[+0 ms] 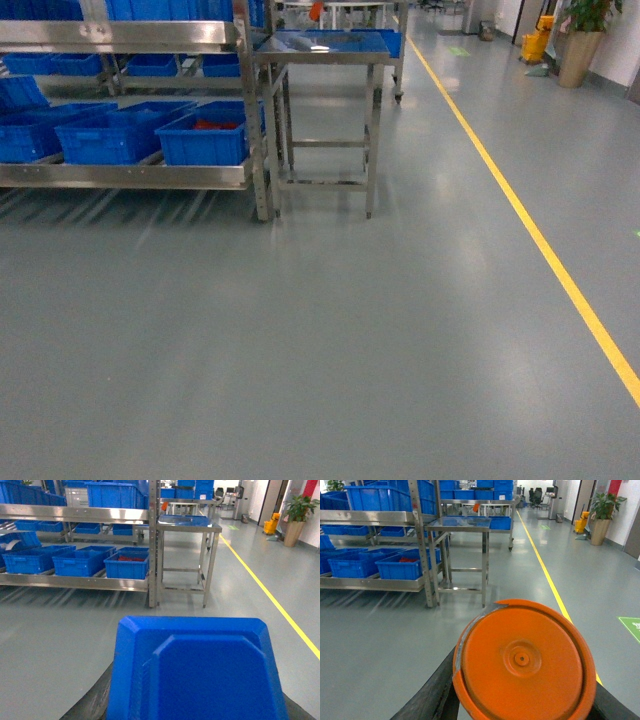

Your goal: Sort blue parts and orange caps into right shelf containers

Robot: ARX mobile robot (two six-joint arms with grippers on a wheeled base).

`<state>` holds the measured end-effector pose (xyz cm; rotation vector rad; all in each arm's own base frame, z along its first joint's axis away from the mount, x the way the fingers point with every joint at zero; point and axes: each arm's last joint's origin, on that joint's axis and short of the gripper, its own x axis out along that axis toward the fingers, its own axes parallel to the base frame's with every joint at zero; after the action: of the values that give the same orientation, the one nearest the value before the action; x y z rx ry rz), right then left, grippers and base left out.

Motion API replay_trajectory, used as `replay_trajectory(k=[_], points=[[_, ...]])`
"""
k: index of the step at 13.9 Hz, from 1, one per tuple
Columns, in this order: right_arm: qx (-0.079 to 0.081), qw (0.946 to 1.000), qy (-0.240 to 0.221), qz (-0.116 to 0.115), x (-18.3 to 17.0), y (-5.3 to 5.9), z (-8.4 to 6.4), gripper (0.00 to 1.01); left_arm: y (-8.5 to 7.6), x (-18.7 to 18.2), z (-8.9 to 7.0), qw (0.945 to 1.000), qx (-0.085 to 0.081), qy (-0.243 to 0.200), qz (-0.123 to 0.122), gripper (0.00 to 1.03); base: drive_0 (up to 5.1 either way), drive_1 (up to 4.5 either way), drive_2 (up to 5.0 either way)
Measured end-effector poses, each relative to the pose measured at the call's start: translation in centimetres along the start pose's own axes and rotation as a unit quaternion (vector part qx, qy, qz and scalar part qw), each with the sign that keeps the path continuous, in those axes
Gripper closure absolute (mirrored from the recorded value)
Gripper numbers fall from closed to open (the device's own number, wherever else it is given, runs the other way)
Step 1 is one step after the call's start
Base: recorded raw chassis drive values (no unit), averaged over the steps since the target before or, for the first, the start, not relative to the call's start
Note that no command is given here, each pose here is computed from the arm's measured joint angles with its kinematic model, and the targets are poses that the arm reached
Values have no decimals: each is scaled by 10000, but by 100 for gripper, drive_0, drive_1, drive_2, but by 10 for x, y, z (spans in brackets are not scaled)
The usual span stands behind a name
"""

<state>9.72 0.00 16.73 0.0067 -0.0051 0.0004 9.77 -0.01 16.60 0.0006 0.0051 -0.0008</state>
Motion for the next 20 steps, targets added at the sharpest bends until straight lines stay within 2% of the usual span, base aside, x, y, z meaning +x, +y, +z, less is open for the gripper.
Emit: replay_trajectory(k=[20], points=[[2,10000,21,0,0,0,0,58,0,0,0,10000,0,15,0,62,-2,426,-429]])
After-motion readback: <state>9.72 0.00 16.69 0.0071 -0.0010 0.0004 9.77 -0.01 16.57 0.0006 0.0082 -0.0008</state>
